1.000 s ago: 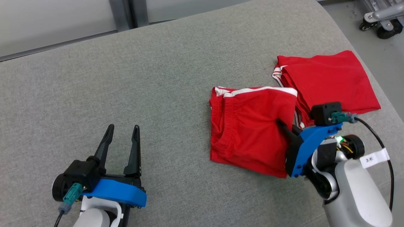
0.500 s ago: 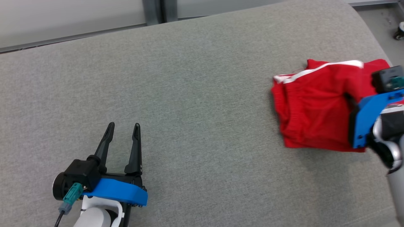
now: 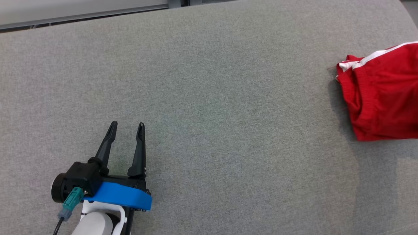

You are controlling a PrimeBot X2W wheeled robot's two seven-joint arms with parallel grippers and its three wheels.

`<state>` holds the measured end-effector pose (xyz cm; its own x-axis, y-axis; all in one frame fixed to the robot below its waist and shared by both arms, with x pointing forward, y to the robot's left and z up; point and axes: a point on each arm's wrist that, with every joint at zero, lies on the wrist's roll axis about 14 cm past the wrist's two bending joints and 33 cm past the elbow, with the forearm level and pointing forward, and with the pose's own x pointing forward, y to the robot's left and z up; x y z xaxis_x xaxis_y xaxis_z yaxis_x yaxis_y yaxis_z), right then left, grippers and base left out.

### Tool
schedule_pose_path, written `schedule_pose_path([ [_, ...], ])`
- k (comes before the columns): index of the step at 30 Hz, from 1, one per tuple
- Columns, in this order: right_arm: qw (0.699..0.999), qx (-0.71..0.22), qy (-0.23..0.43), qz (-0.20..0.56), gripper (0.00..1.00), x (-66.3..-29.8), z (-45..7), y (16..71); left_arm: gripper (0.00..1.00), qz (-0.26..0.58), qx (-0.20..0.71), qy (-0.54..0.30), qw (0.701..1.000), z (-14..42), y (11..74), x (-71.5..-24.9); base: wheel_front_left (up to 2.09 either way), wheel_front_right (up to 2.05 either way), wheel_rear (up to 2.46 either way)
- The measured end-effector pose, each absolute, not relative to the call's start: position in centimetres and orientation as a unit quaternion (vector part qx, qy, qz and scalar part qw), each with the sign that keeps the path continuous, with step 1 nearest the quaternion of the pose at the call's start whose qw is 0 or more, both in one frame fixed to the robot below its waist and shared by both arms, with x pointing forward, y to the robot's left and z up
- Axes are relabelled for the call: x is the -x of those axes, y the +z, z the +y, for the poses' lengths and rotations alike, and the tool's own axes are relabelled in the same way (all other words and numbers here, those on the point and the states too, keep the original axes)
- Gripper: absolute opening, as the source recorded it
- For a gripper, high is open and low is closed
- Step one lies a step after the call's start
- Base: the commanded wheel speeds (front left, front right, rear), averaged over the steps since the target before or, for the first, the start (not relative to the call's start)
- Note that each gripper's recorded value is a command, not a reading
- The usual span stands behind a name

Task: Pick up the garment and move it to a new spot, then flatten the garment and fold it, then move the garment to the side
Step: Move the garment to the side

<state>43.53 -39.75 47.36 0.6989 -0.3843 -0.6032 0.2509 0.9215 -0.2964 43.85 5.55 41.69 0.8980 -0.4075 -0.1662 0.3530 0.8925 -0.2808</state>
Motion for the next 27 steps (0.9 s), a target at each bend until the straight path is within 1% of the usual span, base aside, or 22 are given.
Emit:
schedule_pose_path([
  [6, 0.917, 0.105, -0.196, 0.331, 0.00, -44.2, -41.1, 48.1, 1.00, 0.119, 0.120, -0.199, 0.965, 5.5, 41.1, -44.1, 0.00, 0.00, 0.00],
  [7, 0.918, 0.107, -0.199, 0.326, 0.07, -44.4, -41.3, 48.2, 1.00, 0.120, 0.119, -0.200, 0.965, 5.5, 41.0, -44.1, 0.00, 0.00, 0.00],
  [8, 0.919, 0.109, -0.201, 0.321, 0.39, -44.5, -41.3, 48.3, 1.00, 0.122, 0.118, -0.200, 0.965, 5.5, 40.9, -44.1, 0.00, 0.00, 0.00],
  [9, 0.921, 0.109, -0.202, 0.314, 0.98, -44.7, -41.3, 48.3, 1.00, 0.123, 0.117, -0.201, 0.965, 5.5, 40.8, -44.1, 0.00, 0.00, 0.00],
  [10, 0.923, 0.109, -0.202, 0.310, 1.00, -44.8, -41.2, 48.3, 1.00, 0.123, 0.117, -0.201, 0.965, 5.5, 40.8, -44.2, 0.00, 0.00, 0.00],
  [19, 0.933, 0.118, -0.201, 0.276, 1.00, -45.6, -40.7, 48.3, 1.00, 0.125, 0.112, -0.207, 0.964, 5.3, 40.8, -44.3, 0.00, 0.00, 0.00],
  [27, 0.944, 0.125, -0.176, 0.249, 1.00, -46.9, -39.0, 48.8, 1.00, 0.119, 0.108, -0.205, 0.965, 5.5, 41.3, -44.3, 0.00, 0.00, 0.00],
])
